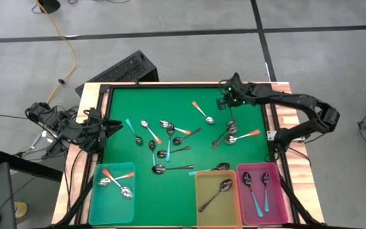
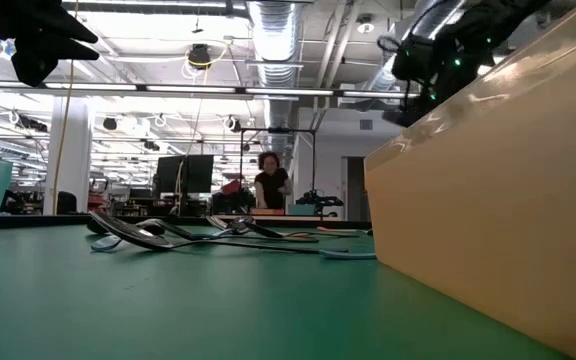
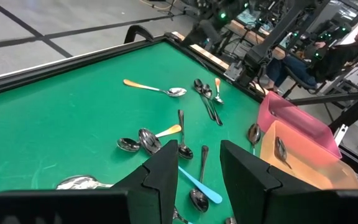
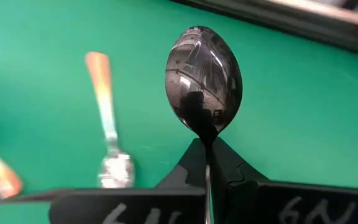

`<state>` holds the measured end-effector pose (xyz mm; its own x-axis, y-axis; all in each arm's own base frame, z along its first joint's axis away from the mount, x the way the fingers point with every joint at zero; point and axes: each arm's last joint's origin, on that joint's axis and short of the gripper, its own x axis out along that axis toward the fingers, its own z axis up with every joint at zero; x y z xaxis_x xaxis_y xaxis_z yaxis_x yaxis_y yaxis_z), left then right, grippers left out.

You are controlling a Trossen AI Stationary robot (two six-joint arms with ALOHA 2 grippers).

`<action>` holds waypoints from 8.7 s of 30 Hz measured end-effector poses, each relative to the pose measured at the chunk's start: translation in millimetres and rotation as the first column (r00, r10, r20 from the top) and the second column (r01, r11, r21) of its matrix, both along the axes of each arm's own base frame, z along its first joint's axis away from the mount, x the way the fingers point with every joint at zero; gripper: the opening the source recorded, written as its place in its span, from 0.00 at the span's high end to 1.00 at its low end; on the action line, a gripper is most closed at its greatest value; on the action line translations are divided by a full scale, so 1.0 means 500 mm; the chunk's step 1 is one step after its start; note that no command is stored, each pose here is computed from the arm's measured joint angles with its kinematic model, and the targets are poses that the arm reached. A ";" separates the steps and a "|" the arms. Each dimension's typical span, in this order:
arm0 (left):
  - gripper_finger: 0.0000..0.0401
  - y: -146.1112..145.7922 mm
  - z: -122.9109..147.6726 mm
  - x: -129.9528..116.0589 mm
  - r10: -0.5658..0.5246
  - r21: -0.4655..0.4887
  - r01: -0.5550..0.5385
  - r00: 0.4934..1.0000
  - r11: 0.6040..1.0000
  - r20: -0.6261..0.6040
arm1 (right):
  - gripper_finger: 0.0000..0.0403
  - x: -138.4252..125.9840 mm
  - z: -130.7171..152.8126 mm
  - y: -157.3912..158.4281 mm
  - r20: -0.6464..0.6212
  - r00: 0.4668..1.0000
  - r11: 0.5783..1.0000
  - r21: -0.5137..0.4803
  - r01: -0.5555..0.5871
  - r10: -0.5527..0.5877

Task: Sort silverware by color (type)
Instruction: Put the black spoon into the orange bin, then put the orange spoon into the green bin

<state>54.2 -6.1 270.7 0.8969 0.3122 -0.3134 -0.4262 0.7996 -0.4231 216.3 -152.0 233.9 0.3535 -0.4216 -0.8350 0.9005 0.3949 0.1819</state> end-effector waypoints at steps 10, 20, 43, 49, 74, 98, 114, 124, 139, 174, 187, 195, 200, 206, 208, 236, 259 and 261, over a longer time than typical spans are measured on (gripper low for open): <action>0.74 0.001 0.000 0.000 0.025 0.010 -0.025 1.000 1.000 0.005 | 0.98 0.068 0.078 0.030 0.168 0.956 0.966 -0.143 -0.216 0.239; 0.74 0.003 0.001 -0.001 0.058 -0.009 -0.057 0.998 0.998 0.022 | 0.98 0.108 0.131 0.071 0.247 0.904 0.928 -0.226 -0.297 0.349; 0.74 -0.002 0.000 0.000 -0.017 -0.059 0.018 1.000 0.998 0.008 | 0.98 0.307 0.172 0.337 0.118 0.797 0.805 -0.125 -0.580 0.592; 0.74 -0.002 0.000 0.000 -0.023 -0.032 0.023 1.000 0.999 0.001 | 0.98 0.251 0.178 0.493 0.143 0.865 0.873 0.004 -0.487 0.482; 0.74 -0.003 0.000 0.001 -0.030 -0.039 0.030 1.000 0.999 -0.002 | 0.98 0.118 0.008 0.844 0.079 0.995 0.930 0.358 -0.082 0.057; 0.74 -0.002 -0.003 0.000 -0.031 -0.006 0.030 0.999 1.000 -0.022 | 0.98 0.124 -0.024 0.842 -0.042 0.991 0.932 0.346 -0.107 0.130; 0.74 -0.001 -0.004 -0.001 -0.024 0.001 0.024 0.999 1.000 -0.030 | 0.96 0.167 -0.071 0.828 -0.122 0.970 0.915 0.375 -0.152 0.211; 0.74 -0.001 -0.006 -0.001 -0.027 -0.003 0.027 0.999 1.000 -0.036 | 0.94 0.167 -0.071 0.827 -0.121 0.970 0.915 0.373 -0.152 0.211; 0.74 0.002 -0.010 -0.004 0.003 0.020 -0.002 0.999 1.000 -0.053 | 0.64 0.181 -0.070 0.799 -0.164 0.939 0.917 0.320 -0.239 0.303; 0.74 0.005 -0.006 -0.003 0.089 -0.040 -0.089 0.996 0.995 0.004 | 0.68 -0.079 0.202 0.487 -0.206 0.937 0.916 -0.232 -0.326 0.282; 0.74 0.007 -0.011 -0.006 0.121 -0.045 -0.121 0.993 0.992 -0.008 | 0.68 -0.097 0.107 0.374 -0.237 0.952 0.961 -0.151 -0.233 0.194; 0.74 0.014 -0.008 -0.009 0.232 -0.002 -0.232 0.972 0.973 0.033 | 0.68 -0.065 0.103 0.294 -0.306 0.891 0.927 -0.062 -0.370 0.335; 0.74 0.015 -0.009 -0.004 0.289 -0.019 -0.288 0.957 0.957 0.039 | 0.68 -0.052 0.107 0.240 -0.287 0.880 0.908 -0.068 -0.414 0.380; 0.74 0.003 -0.016 0.034 0.328 0.023 -0.328 0.944 0.945 -0.040 | 0.68 -0.032 0.105 0.197 -0.269 0.870 0.888 -0.093 -0.451 0.413; 0.74 -0.004 -0.020 0.054 0.323 0.030 -0.322 0.943 0.946 -0.076 | 0.68 -0.024 0.100 0.183 -0.265 0.859 0.878 -0.079 -0.471 0.438; 0.74 0.029 0.008 0.115 0.368 0.067 -0.362 0.902 0.930 -0.227 | 0.68 0.065 -0.044 -0.012 -0.127 0.788 0.793 0.213 -0.571 0.602; 0.74 0.044 0.031 0.027 0.477 0.095 -0.468 0.851 0.878 -0.218 | 0.68 0.130 0.002 -0.020 0.035 0.826 0.827 -0.056 -0.560 0.562; 0.74 0.045 0.031 0.015 0.478 0.086 -0.471 0.853 0.878 -0.210 | 0.68 0.137 0.015 -0.020 0.036 0.827 0.826 -0.080 -0.557 0.561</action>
